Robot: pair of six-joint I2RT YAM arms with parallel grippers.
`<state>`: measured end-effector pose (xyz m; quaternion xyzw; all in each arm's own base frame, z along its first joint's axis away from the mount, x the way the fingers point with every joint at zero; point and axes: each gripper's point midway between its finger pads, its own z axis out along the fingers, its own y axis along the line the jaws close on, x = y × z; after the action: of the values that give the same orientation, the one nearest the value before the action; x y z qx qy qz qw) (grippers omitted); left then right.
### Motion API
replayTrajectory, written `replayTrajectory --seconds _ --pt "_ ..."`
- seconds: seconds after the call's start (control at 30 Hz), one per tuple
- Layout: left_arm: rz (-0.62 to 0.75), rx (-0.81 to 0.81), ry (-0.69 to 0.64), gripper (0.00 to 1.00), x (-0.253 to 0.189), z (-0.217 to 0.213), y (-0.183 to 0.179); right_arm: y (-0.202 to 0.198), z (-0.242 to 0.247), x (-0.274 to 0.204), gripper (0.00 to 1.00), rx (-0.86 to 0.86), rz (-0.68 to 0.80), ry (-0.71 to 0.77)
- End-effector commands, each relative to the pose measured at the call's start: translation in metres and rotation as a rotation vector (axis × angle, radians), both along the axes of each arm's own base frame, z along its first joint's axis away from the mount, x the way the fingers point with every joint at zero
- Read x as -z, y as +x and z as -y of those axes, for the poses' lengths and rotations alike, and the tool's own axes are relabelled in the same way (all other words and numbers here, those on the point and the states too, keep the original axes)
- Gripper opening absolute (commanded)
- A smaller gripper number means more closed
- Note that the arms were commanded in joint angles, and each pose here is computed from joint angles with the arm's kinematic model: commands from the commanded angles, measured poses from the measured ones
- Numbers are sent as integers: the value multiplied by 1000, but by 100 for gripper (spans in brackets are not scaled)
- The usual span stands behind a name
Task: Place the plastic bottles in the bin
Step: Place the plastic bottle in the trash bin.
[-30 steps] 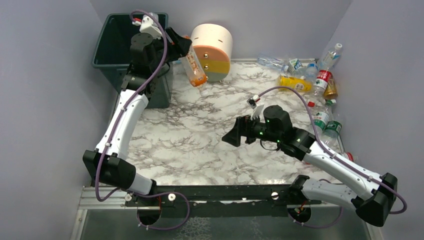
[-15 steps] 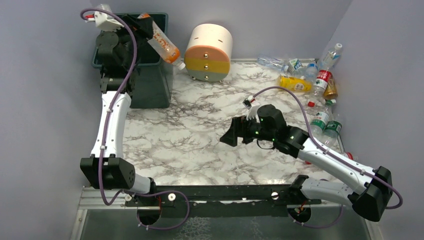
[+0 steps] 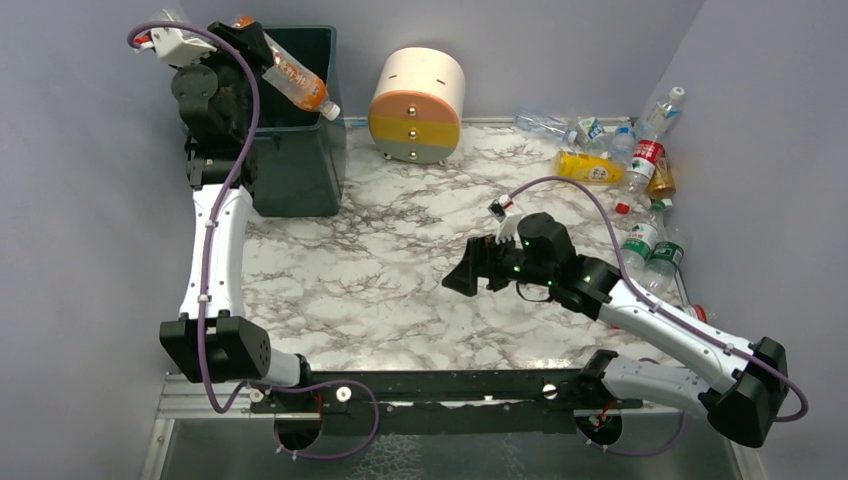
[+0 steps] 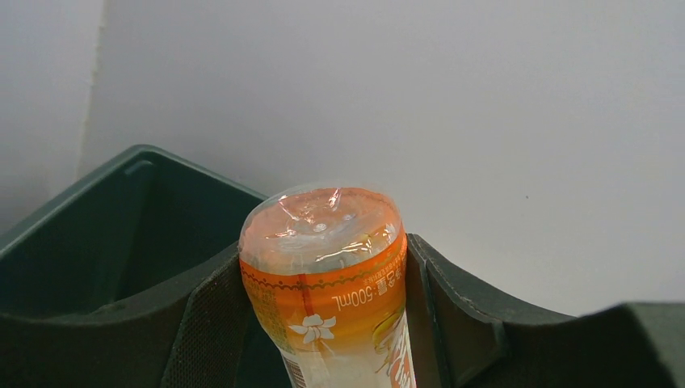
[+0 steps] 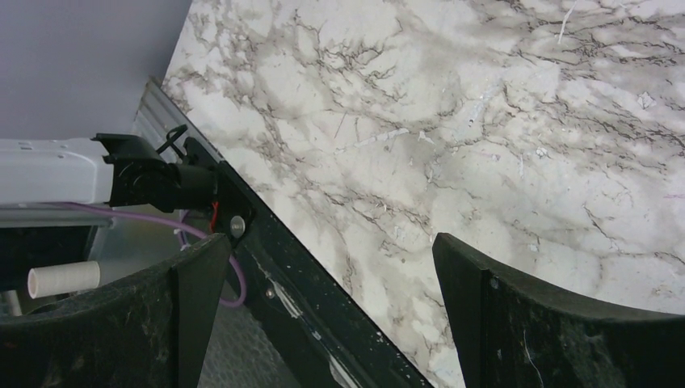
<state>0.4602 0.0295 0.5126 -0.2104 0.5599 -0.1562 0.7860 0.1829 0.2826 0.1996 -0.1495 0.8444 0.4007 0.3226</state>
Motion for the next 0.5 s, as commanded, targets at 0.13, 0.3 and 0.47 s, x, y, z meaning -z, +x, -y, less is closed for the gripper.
replayTrajectory --seconds 0.13,0.3,0.47 --pt "101 -70 9 58 -33 -25 -1 -9 5 -8 99 -6 5 19" --pt "96 -126 -9 58 -38 -38 3 -7 9 -11 99 14 14 11" --pt "12 -245 -43 61 -16 -67 13 5 15 -19 99 83 35 -14"
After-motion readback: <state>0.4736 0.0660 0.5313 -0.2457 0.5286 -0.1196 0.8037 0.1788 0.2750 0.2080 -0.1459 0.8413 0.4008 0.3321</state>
